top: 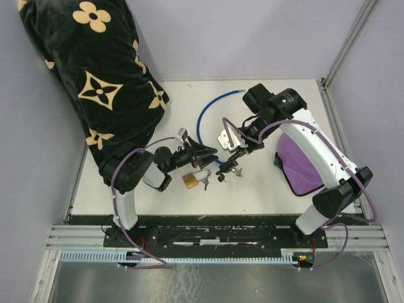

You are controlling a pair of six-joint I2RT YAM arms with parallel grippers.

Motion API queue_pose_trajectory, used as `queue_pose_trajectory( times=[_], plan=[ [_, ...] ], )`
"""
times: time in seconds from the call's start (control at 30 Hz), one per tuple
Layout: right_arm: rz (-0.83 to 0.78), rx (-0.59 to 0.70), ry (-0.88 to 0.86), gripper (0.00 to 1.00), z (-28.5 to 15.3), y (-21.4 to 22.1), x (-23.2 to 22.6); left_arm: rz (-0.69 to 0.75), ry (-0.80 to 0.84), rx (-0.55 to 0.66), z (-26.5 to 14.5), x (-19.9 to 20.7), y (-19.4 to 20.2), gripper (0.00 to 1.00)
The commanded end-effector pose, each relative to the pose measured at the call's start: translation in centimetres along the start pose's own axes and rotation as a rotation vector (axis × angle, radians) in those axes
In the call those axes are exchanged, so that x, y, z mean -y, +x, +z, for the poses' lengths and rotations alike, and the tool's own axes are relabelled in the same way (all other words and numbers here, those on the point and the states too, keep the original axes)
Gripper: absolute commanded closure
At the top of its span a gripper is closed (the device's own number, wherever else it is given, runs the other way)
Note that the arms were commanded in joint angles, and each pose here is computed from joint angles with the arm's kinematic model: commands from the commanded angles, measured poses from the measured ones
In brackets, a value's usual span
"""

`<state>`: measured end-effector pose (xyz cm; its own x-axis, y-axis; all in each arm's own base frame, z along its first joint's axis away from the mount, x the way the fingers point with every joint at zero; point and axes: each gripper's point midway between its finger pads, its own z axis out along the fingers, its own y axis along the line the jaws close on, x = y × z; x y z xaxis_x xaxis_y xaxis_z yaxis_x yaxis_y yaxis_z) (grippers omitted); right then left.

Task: Lock with the key
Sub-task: Lock the lock.

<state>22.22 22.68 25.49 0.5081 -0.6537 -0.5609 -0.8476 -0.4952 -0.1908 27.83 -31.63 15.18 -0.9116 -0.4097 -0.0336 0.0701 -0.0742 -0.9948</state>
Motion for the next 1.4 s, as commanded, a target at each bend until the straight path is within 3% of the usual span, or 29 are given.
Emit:
queue_pose_trajectory(
  times=[0.0, 0.1, 0.23, 0.33, 0.37, 0.47, 0.57, 0.6, 0.83, 1.0, 1.23, 1.37],
  plan=[
    [0.097, 0.171, 0.123, 0.98, -2.2, -3.5, 0.7, -0.098, 0.134, 0.096, -1.3, 3.7, -0.5, 0.39],
    [0.221, 0.231, 0.18, 0.98, -2.4, -3.0, 1.7, -0.061, 0.132, 0.241, -2.9, 3.9, -2.0, 0.35],
    [0.385, 0.279, 0.207, 0.98, -2.0, -2.3, 1.9, 0.011, 0.153, 0.342, -4.3, 5.2, -2.8, 0.31],
    [0.503, 0.327, 0.224, 0.98, -2.0, -2.1, 2.2, 0.177, 0.173, 0.397, -5.5, 6.7, -2.8, 0.31],
    [0.539, 0.343, 0.228, 0.98, -1.9, -2.0, 2.3, 0.278, 0.171, 0.413, -5.9, 7.1, -2.6, 0.31],
    [0.648, 0.423, 0.211, 0.98, -2.3, -2.5, 2.5, 0.761, 0.144, 0.472, -7.4, 8.9, -1.6, 0.3],
    [0.694, 0.481, 0.165, 0.98, -2.3, -3.4, 2.4, 1.128, 0.038, 0.458, -7.5, 9.5, -1.2, 0.15],
    [0.706, 0.5, 0.154, 0.98, -2.2, -3.7, 2.3, 1.264, 0.025, 0.387, -6.8, 10.4, -0.5, 0.08],
    [0.664, 0.527, 0.146, 0.98, -2.8, -4.6, 1.7, 1.454, 0.17, 0.066, -4.1, 10.6, 3.2, 0.05],
    [0.639, 0.528, 0.135, 0.98, -3.3, -5.2, 0.8, 1.662, 0.238, -0.029, -3.6, 10.4, 4.0, 0.05],
    [0.602, 0.525, 0.138, 0.98, -3.4, -5.4, 0.4, 1.509, 0.389, -0.171, -2.1, 10.8, 6.3, 0.09],
    [0.598, 0.529, 0.138, 0.98, -3.3, -5.4, 0.3, 1.419, 0.436, -0.209, -1.4, 11.0, 7.1, 0.23]
  ],
)
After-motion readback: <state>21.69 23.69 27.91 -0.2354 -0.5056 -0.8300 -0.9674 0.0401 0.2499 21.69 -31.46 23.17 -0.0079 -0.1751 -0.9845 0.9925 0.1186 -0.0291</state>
